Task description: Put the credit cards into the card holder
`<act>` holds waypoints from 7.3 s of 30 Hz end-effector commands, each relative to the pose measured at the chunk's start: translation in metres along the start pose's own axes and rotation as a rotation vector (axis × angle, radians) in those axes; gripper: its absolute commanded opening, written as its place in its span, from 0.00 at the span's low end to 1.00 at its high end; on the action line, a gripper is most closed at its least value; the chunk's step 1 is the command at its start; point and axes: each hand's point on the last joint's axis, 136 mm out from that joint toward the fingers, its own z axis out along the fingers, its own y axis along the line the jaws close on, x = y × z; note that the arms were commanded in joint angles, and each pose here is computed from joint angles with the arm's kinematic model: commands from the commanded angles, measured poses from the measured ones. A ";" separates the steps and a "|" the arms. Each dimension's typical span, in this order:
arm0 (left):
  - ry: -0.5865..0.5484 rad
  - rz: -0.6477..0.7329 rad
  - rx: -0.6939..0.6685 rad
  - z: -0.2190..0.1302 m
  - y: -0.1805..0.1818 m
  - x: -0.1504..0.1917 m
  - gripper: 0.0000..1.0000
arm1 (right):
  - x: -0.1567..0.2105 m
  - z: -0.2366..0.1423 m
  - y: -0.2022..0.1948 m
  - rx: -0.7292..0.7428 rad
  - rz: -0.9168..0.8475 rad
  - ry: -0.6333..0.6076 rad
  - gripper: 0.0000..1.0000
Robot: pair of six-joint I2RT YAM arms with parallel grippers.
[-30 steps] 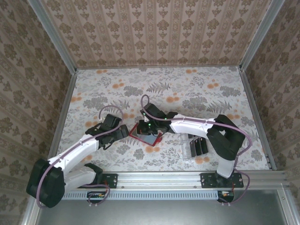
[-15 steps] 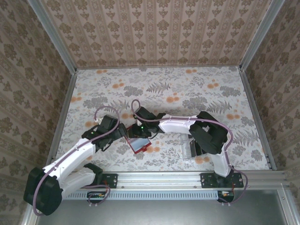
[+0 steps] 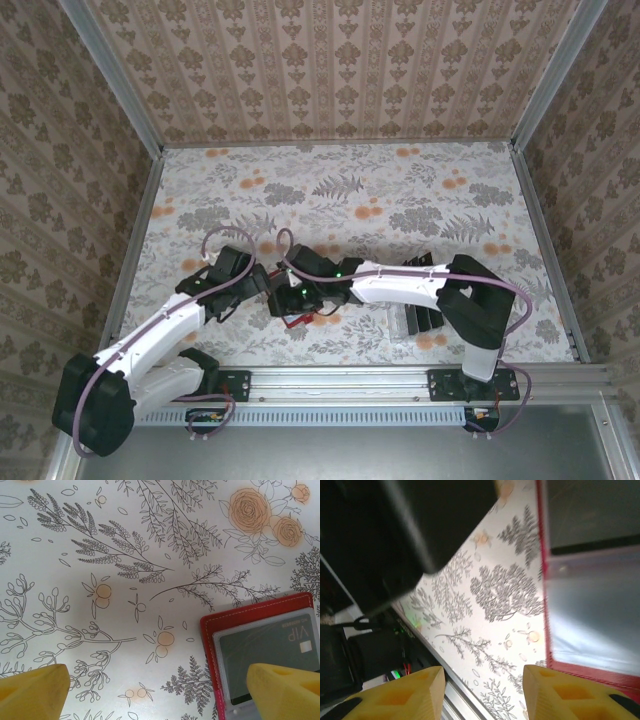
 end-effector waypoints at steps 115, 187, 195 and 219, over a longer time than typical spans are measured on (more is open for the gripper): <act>0.119 0.193 -0.016 0.046 -0.053 -0.001 1.00 | -0.075 -0.054 -0.102 0.126 0.137 -0.172 0.00; 0.093 0.196 -0.024 0.031 -0.066 0.014 1.00 | 0.009 -0.224 -0.239 0.945 0.162 -0.179 0.41; 0.095 0.201 -0.025 0.032 -0.067 0.014 1.00 | 0.011 -0.202 -0.252 0.933 0.178 -0.121 0.35; 0.091 0.210 -0.030 0.031 -0.067 0.013 1.00 | 0.006 -0.203 -0.235 0.779 0.214 -0.145 0.00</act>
